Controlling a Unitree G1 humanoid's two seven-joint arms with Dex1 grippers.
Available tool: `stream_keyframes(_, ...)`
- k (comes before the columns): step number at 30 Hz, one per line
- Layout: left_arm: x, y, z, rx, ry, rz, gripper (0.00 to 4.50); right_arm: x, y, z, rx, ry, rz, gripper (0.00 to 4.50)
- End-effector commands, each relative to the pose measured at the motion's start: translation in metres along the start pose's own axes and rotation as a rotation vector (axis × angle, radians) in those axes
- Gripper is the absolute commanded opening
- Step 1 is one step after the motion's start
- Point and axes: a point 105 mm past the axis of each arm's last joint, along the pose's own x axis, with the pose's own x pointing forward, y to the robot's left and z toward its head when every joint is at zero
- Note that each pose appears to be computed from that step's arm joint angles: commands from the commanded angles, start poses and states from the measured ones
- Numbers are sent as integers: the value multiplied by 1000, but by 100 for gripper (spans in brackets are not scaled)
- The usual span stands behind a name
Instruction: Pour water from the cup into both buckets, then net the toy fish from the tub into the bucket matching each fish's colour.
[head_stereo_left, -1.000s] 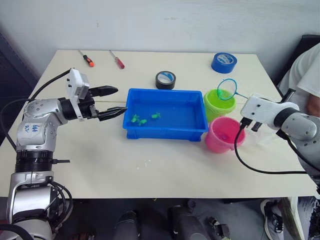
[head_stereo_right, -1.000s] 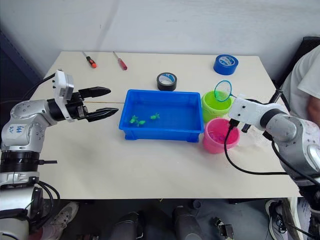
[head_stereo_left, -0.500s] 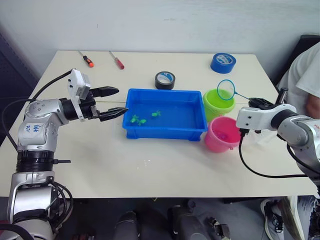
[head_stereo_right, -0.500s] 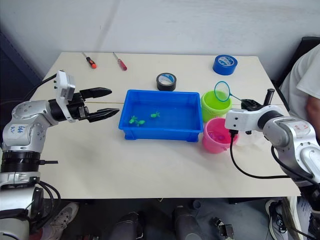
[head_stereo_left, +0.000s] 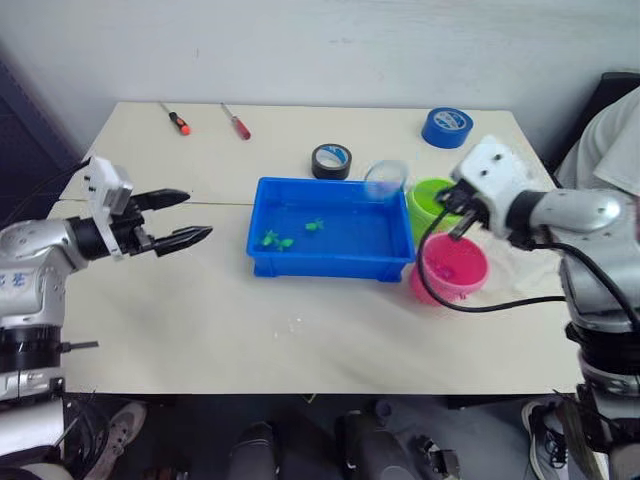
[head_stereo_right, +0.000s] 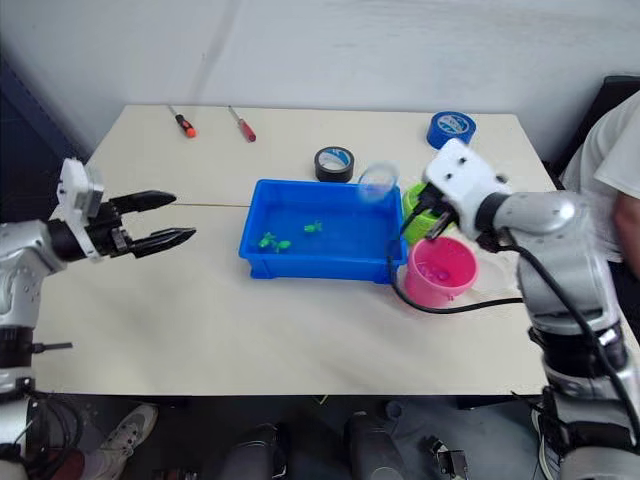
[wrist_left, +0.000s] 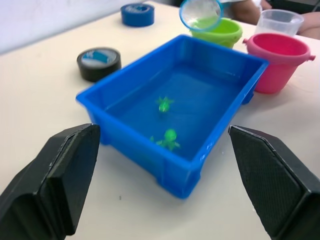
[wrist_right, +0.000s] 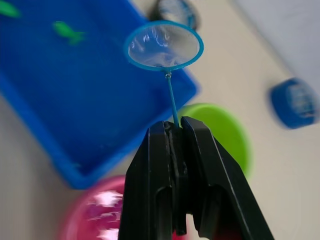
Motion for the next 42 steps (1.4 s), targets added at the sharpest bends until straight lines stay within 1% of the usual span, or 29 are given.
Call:
stream_keyframes(1, -13, -3, 16, 38, -51, 42, 447, 3, 8, -1, 153, 51, 88, 0)
stream_keyframes(3, -17, -6, 14, 33, -47, 53, 447, 7, 14, -1, 200, 76, 131, 0)
stream_keyframes(6, -21, -10, 14, 28, -45, 67, 447, 13, 18, 0, 212, 101, 154, 0)
stream_keyframes(9, -21, -14, 13, 27, -44, 70, 447, 25, 24, 1, 231, 126, 179, 0)
stream_keyframes(15, -17, -18, 8, 41, -10, 64, 447, 49, 32, -4, 261, 166, 188, 0)
stream_keyframes(20, -14, -18, 14, 48, -28, 58, 447, 60, 37, -7, 277, 168, 183, 0)
stream_keyframes(22, -12, -18, 15, 53, -28, 54, 447, 67, 39, -6, 279, 154, 173, 0)
stream_keyframes(26, -11, -18, 19, 60, -28, 50, 447, 82, 41, 4, 295, 84, 147, 0)
stream_keyframes(34, -12, -18, 24, 69, -17, 46, 447, 99, 41, 19, 331, -18, 106, 0)
stream_keyframes(37, -11, -17, 26, 72, -18, 43, 447, 101, 40, 26, 337, -51, 93, 0)
stream_keyframes(42, -7, -17, 28, 77, -30, 32, 447, 92, 40, 38, 344, -117, 93, 0)
